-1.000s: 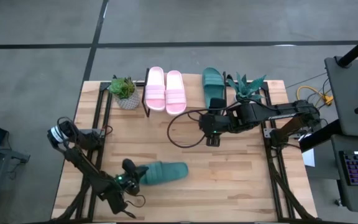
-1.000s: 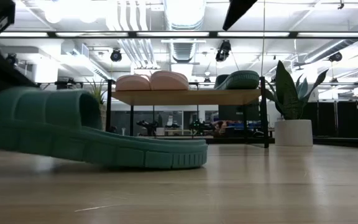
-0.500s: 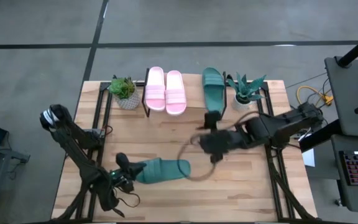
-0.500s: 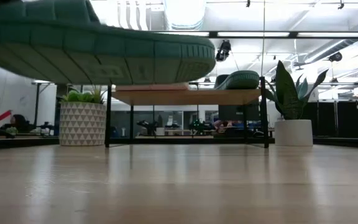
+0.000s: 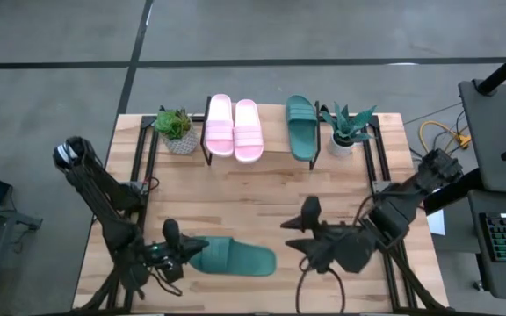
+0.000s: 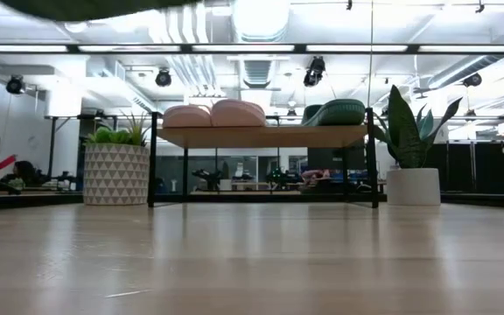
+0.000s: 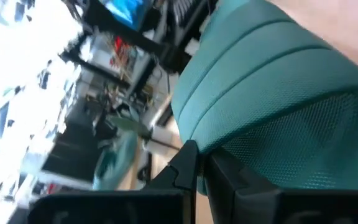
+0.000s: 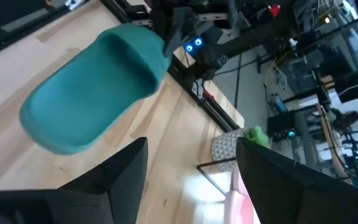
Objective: Pick and place slides into the shelf
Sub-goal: Put the green slipper on the shelf
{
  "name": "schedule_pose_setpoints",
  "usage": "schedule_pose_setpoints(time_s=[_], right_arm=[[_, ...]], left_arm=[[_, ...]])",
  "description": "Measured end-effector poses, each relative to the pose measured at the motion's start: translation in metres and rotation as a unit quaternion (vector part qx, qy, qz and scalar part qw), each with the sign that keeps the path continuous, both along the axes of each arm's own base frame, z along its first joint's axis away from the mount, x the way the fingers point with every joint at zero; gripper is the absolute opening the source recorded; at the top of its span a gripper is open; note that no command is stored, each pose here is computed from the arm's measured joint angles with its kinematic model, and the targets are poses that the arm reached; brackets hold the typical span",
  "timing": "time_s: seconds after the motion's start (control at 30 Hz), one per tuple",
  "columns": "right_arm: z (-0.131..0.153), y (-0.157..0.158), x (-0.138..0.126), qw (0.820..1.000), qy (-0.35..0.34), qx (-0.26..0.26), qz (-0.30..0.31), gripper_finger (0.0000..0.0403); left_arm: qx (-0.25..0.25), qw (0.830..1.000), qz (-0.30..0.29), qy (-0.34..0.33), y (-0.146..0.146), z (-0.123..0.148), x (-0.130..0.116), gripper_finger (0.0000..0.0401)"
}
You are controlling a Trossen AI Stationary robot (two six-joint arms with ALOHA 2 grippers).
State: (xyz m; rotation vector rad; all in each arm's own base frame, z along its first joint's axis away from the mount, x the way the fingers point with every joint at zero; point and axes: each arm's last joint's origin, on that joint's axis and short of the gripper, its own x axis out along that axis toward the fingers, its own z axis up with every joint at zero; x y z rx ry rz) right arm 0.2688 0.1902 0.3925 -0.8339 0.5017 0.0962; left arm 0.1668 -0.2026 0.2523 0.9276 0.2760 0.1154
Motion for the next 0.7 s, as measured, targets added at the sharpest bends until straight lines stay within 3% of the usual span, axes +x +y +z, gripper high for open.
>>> schedule_pose_setpoints(time_s=[0.2, 0.33, 0.7], right_arm=[[-0.010, 0.027, -0.012, 0.998, -0.024, -0.050, 0.006, 0.0235], [-0.020, 0.043, -0.015, 0.995, -0.012, -0.093, 0.035, 0.0235], [-0.053, 0.063, 0.008, 0.984, 0.007, -0.174, 0.044, 0.0235]], left_arm=[[0.026, 0.999, -0.017, -0.023, 0.005, 0.021, -0.003, 0.0000], [0.016, 0.999, -0.018, -0.038, 0.011, 0.033, -0.007, 0.0000], [-0.001, 0.999, -0.015, -0.053, 0.021, 0.045, -0.011, 0.0000]])
